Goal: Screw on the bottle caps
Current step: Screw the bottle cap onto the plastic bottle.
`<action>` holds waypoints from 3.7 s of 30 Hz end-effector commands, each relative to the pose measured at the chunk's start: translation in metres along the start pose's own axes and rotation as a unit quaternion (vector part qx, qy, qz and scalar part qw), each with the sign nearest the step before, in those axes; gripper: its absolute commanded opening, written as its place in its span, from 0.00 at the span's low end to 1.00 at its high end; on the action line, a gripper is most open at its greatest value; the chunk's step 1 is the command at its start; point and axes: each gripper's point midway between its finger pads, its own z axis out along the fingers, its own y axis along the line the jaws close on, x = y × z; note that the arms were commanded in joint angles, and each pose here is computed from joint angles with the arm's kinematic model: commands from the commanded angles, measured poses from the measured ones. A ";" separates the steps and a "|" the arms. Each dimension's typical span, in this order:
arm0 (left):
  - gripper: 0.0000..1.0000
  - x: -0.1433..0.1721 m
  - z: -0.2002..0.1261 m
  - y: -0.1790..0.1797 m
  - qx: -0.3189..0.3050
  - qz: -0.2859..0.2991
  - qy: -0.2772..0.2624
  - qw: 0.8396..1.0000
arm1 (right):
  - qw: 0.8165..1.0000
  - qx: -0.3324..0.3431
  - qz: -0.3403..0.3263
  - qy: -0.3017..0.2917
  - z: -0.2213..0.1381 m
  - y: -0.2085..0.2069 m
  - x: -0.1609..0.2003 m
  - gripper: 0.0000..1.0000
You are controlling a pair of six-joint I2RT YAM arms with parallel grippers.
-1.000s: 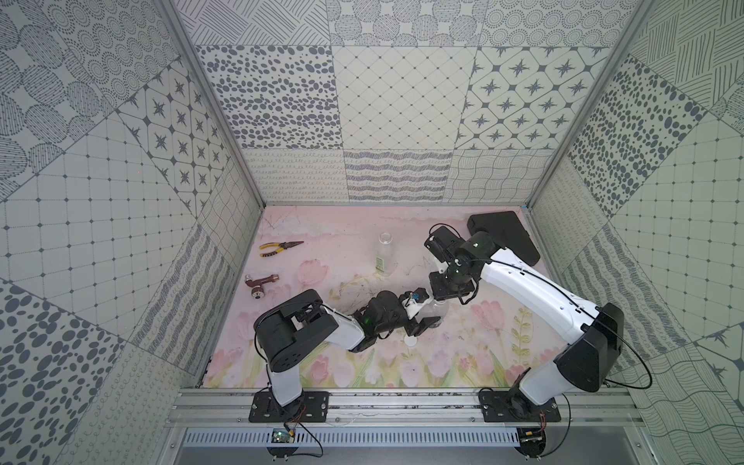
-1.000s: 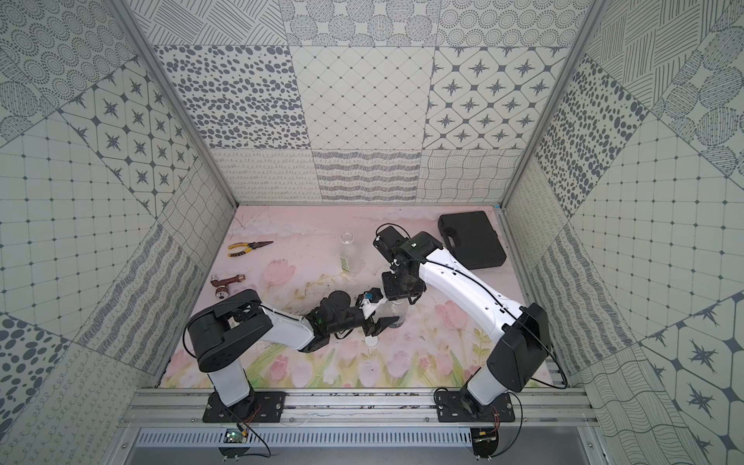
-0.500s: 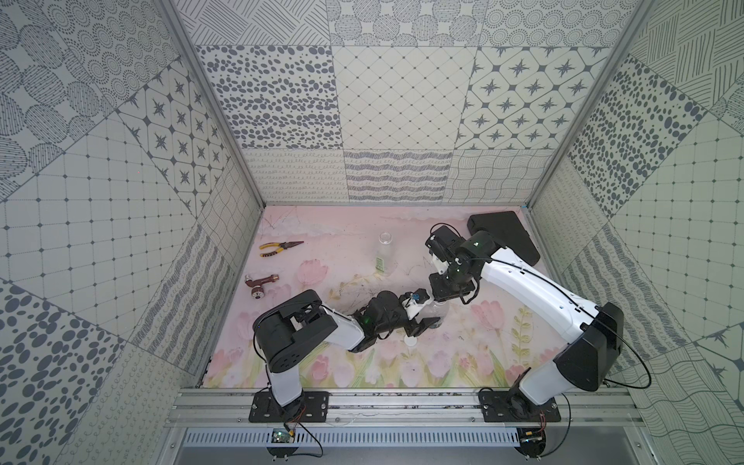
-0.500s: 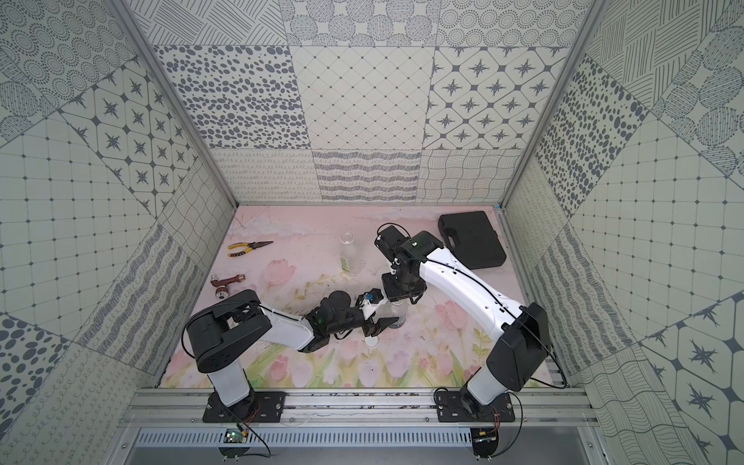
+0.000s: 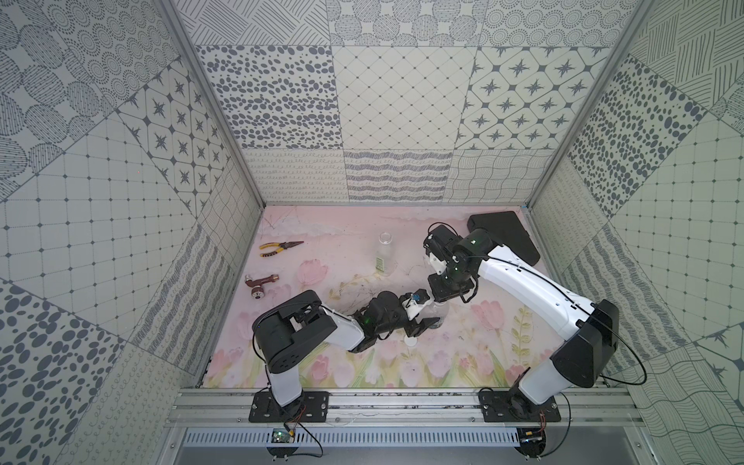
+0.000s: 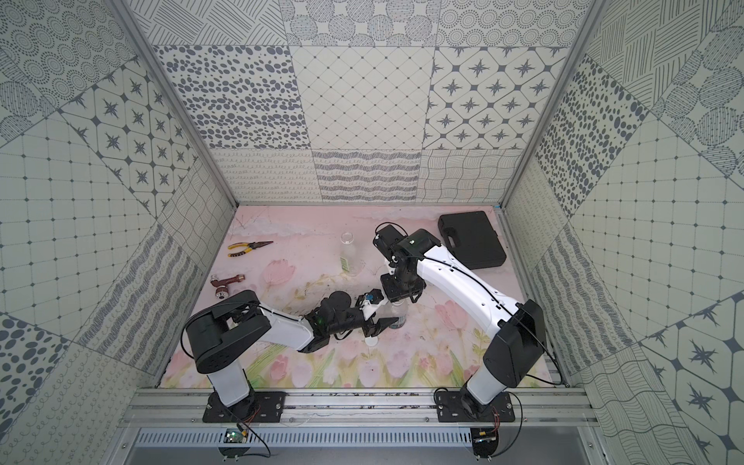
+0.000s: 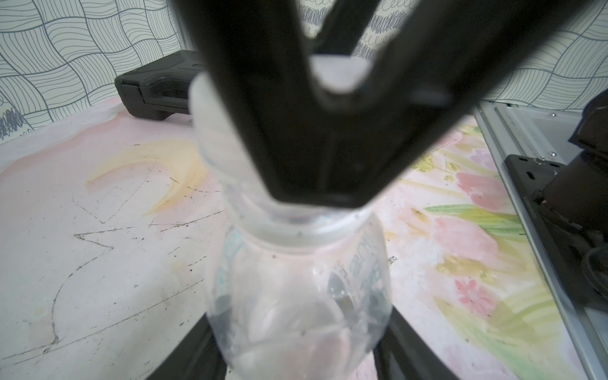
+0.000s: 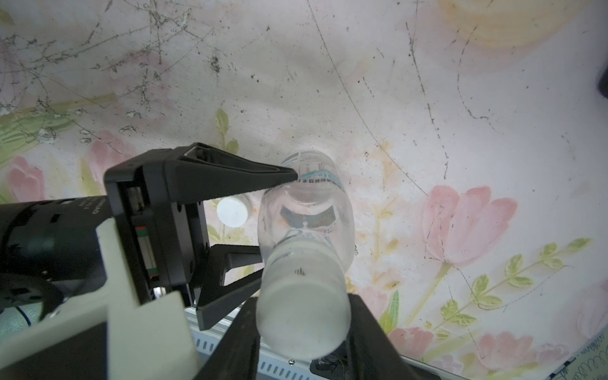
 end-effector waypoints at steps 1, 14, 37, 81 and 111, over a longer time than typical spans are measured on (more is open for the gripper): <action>0.51 -0.013 0.000 -0.009 0.018 0.024 -0.019 0.999 | 0.996 0.059 -0.006 0.072 0.026 -0.021 0.022 0.35; 0.51 -0.014 -0.001 -0.009 0.018 0.025 -0.021 0.999 | 0.994 0.052 -0.046 0.087 0.032 -0.016 0.025 0.36; 0.49 -0.013 0.000 -0.006 0.007 0.028 -0.018 0.999 | 0.992 0.055 0.105 0.040 0.027 -0.016 0.024 0.35; 0.53 -0.011 0.005 -0.017 0.014 0.051 -0.005 0.999 | 0.988 0.075 0.124 0.045 0.032 -0.022 0.007 0.40; 0.92 -0.029 0.013 -0.007 -0.008 0.000 -0.052 0.999 | 0.990 0.076 0.115 0.039 0.024 -0.025 0.012 0.43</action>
